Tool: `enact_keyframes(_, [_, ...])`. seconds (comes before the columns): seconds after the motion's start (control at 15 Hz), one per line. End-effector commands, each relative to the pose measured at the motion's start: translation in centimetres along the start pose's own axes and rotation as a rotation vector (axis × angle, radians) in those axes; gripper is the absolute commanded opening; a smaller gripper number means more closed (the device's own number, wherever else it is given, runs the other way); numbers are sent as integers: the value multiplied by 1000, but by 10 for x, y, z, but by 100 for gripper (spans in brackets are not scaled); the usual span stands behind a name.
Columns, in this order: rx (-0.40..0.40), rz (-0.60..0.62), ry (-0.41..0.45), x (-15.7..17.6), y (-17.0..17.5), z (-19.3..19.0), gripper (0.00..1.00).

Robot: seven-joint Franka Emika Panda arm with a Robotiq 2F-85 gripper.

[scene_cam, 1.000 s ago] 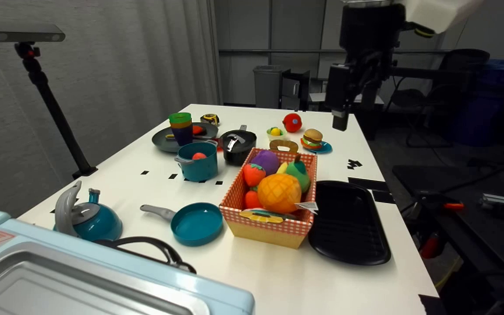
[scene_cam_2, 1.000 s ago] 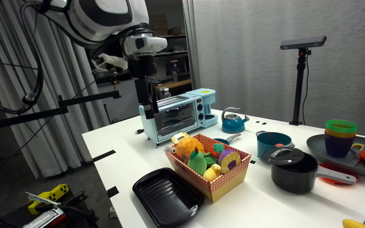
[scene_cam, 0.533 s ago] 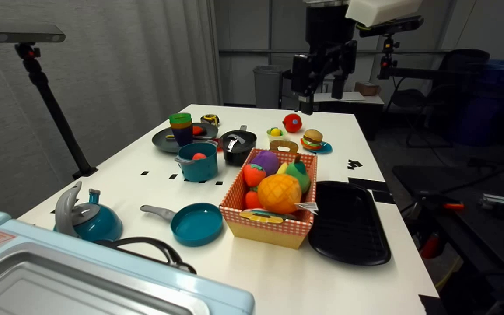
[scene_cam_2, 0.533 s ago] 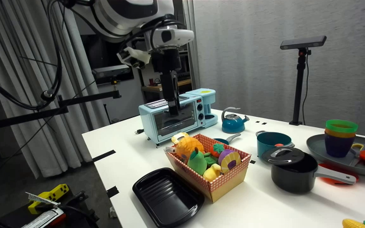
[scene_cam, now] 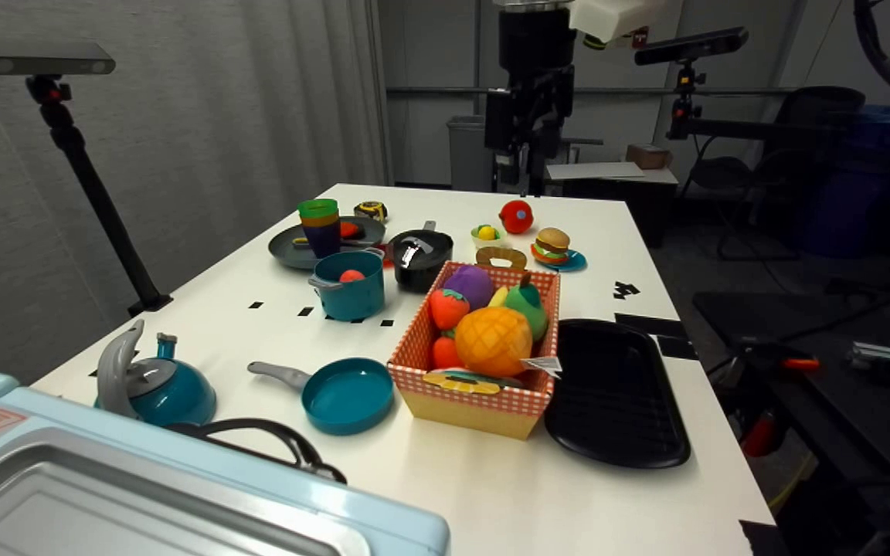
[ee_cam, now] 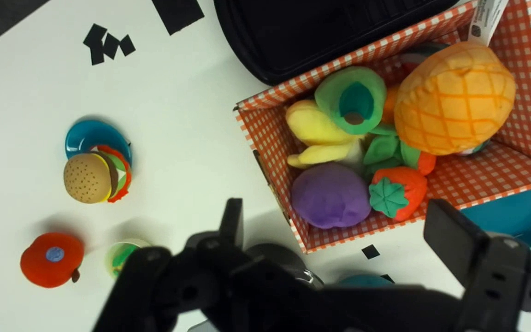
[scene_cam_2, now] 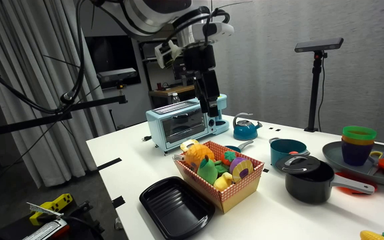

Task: Move the lid from the black pot to the blue one

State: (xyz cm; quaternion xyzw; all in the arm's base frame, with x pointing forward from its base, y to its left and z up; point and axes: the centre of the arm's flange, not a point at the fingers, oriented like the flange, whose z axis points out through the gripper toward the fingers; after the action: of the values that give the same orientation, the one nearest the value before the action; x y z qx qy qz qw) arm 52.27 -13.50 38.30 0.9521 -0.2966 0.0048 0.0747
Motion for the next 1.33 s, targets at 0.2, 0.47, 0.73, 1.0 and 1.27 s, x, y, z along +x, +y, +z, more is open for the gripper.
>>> enact_keyframes(0.2, [-6,-8,0,15,4,5,100])
enact_keyframes(0.47, [-6,-9,1,17,3,5,100])
enact_keyframes(0.73, [-54,36,69,38,0,21,100])
enact_keyframes(1.0, [-71,87,87,71,7,37,100])
enact_keyframes(1.27, [-58,67,112,106,8,54,100])
